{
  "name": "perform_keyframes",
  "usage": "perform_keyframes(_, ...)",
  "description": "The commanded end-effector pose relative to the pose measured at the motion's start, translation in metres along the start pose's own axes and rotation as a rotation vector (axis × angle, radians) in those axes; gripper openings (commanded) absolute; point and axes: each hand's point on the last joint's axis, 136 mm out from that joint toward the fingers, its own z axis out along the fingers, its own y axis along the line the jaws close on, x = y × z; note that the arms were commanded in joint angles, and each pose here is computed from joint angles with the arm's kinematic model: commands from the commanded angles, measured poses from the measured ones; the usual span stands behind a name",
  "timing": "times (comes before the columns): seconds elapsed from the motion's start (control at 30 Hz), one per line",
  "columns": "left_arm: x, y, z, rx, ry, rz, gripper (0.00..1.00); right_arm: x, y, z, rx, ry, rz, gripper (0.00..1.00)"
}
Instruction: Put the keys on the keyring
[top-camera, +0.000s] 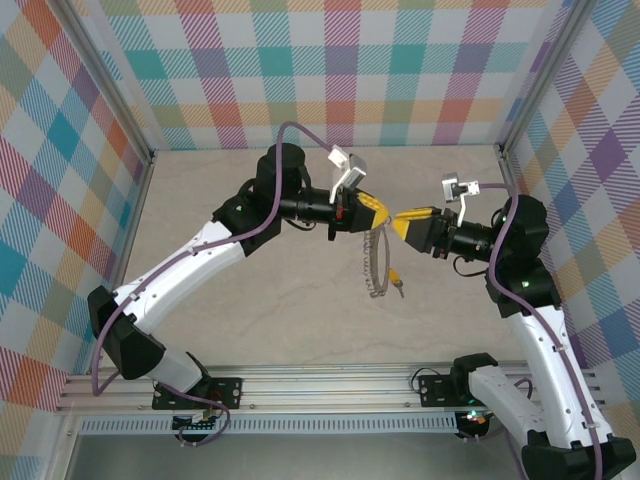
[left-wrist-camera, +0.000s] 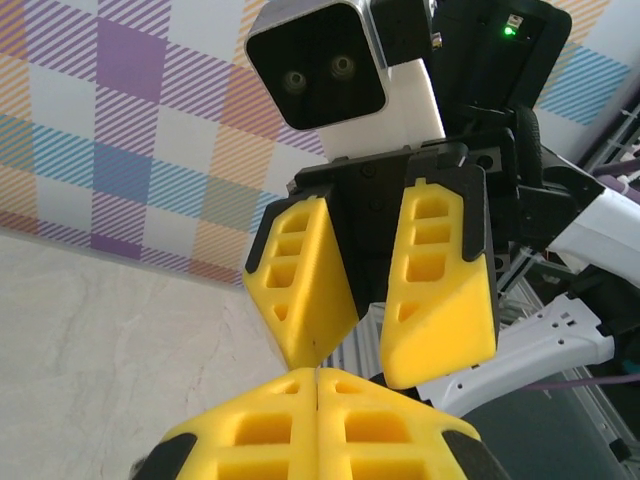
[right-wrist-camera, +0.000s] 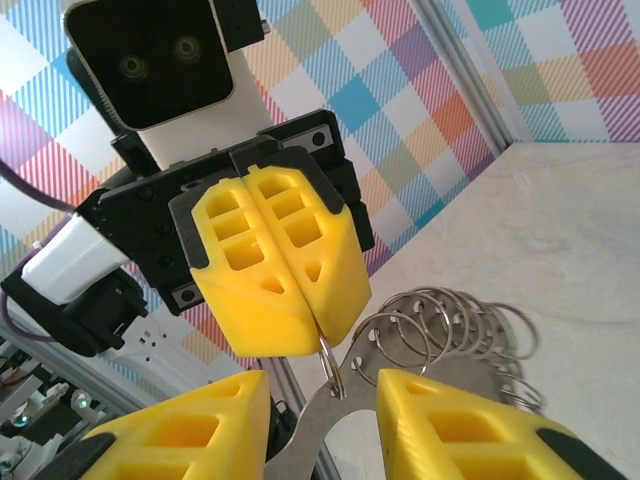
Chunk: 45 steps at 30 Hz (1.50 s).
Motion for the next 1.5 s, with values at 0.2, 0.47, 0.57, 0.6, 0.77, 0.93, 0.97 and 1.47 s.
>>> perform_keyframes(0.2, -0.019, -0.018, -0.009, 0.073, -0.019, 0.068, 0.00, -0.003, 0.010, 0.003, -0.088, 0.031, -0.027, 0.31)
perform_keyframes(0.47, -0.019, -0.015, -0.004, 0.091, -0.011, 0.058, 0.00, -0.006, 0.011, 0.005, -0.114, 0.033, -0.033, 0.27)
perform_keyframes(0.57, -0.019, -0.014, -0.002, 0.093, -0.011, 0.057, 0.00, -0.007, 0.010, 0.006, -0.121, 0.034, -0.031, 0.25)
perform_keyframes(0.6, -0.018, -0.013, -0.001, 0.094, -0.010, 0.054, 0.00, -0.007, 0.010, 0.007, -0.123, 0.035, -0.031, 0.24)
perform_keyframes(0.77, -0.019, -0.010, 0.001, 0.095, -0.014, 0.050, 0.00, -0.006, 0.008, 0.008, -0.132, 0.042, -0.025, 0.17)
perform_keyframes(0.93, -0.023, -0.007, 0.003, 0.091, -0.029, 0.044, 0.00, -0.002, 0.007, 0.009, -0.146, 0.054, -0.019, 0.06)
perform_keyframes(0.97, -0.024, -0.006, 0.004, 0.088, -0.033, 0.039, 0.00, -0.001, 0.006, 0.009, -0.145, 0.054, -0.020, 0.00)
perform_keyframes(1.47, -0.041, 0.024, -0.033, -0.182, -0.265, -0.069, 0.51, -0.027, -0.010, 0.008, -0.036, -0.102, -0.077, 0.00)
